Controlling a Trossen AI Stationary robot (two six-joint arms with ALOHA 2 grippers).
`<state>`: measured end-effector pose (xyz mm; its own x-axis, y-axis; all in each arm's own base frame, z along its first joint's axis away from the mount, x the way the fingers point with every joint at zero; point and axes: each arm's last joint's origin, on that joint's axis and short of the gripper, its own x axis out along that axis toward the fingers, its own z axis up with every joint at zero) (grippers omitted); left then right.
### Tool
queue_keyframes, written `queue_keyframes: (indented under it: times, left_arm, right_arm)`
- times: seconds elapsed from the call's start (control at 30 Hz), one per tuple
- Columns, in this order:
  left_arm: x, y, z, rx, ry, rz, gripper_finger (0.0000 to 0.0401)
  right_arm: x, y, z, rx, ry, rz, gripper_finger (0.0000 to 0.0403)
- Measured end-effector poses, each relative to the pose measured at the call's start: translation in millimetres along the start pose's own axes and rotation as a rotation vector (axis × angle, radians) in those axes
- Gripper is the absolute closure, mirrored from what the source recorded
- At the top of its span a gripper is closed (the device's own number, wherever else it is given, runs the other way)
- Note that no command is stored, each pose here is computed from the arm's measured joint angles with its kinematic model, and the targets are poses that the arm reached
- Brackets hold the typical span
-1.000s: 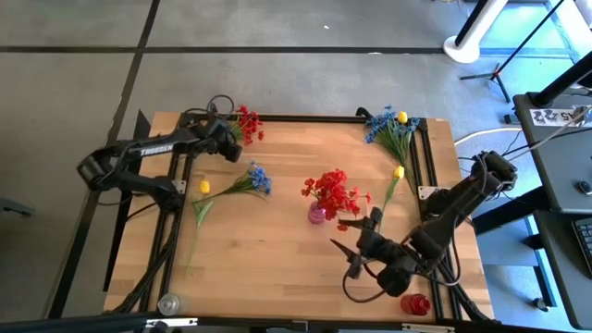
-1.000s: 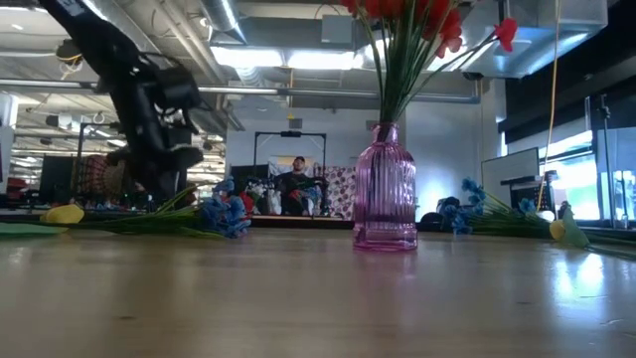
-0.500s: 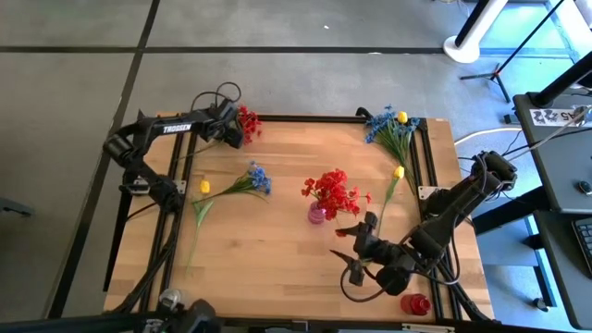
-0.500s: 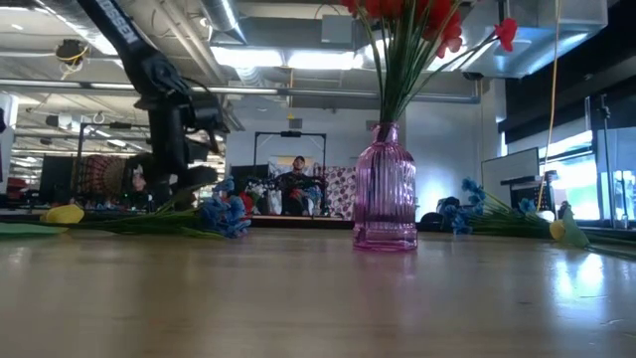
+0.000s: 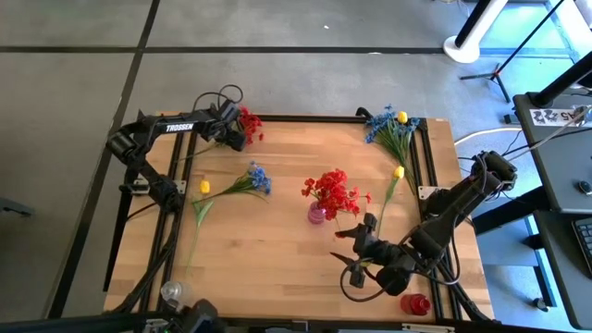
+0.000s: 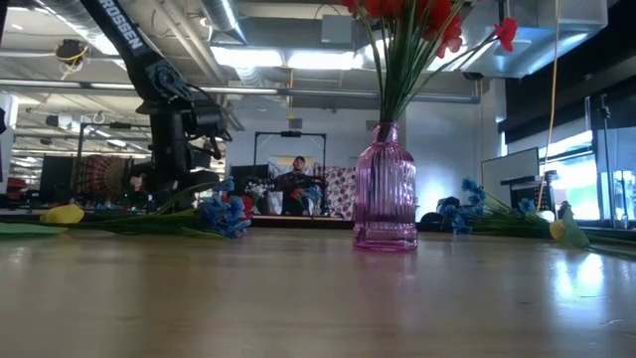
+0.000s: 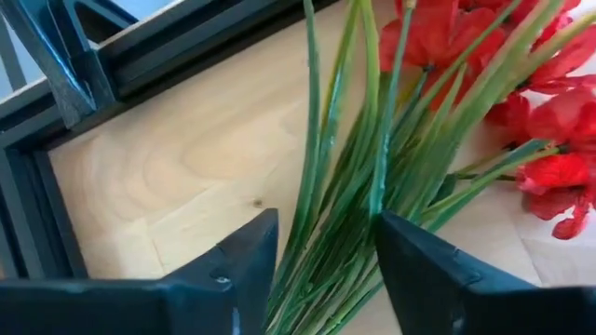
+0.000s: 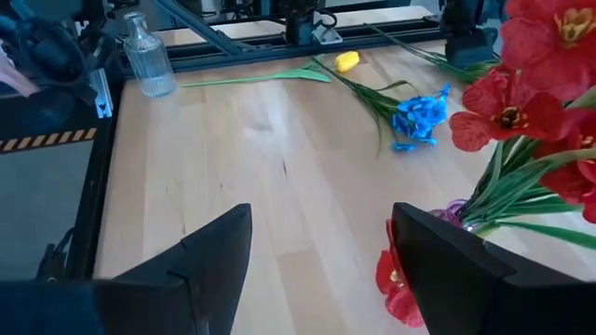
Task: Sort flowers into vase by color
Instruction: Put the red flowers into the violet vase
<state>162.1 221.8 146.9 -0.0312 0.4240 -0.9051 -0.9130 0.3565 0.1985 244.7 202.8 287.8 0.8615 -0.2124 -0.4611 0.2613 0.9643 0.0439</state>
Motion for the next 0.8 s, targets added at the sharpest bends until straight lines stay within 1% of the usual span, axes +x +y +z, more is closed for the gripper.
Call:
queue_keyframes:
  times: [0.1,0.23,0.27,0.37,0.43,0.6,0.7,0.8]
  left_arm:
    - [0.0,-0.7,-0.2,0.000,0.005,-0.021,0.0289]
    - [-2.2,-5.3,-0.8,0.016,-0.003,-0.025,0.0377]
    - [-4.2,-6.7,-1.0,0.021,-0.009,-0.029,0.0388]
    - [-17.5,-10.9,-0.3,0.032,-0.057,-0.049,0.0392]
    - [-32.0,-13.0,0.2,0.033,-0.109,-0.071,0.0396]
    - [-85.8,-10.9,-2.5,0.017,-0.303,-0.148,0.0399]
    - [-125.6,-8.5,-11.2,0.012,-0.447,-0.245,0.0400]
    - [-167.7,-7.1,-23.5,0.024,-0.621,-0.416,0.0400]
  right_arm:
    - [0.0,0.1,-0.1,0.000,0.002,0.002,0.0143]
    - [0.0,0.2,-0.1,0.000,0.005,0.007,0.0143]
    - [0.0,0.2,-0.2,-0.001,0.005,0.007,0.0143]
    - [-0.6,-0.2,0.4,-0.009,0.005,0.008,0.0143]
    - [-2.7,-1.5,2.4,-0.013,0.002,0.016,0.0143]
    - [-10.5,-6.6,9.9,0.005,-0.014,0.032,0.0143]
    - [-12.9,-8.4,12.1,0.004,-0.018,0.034,0.0143]
    - [-12.9,-8.6,11.8,-0.018,-0.017,0.031,0.0143]
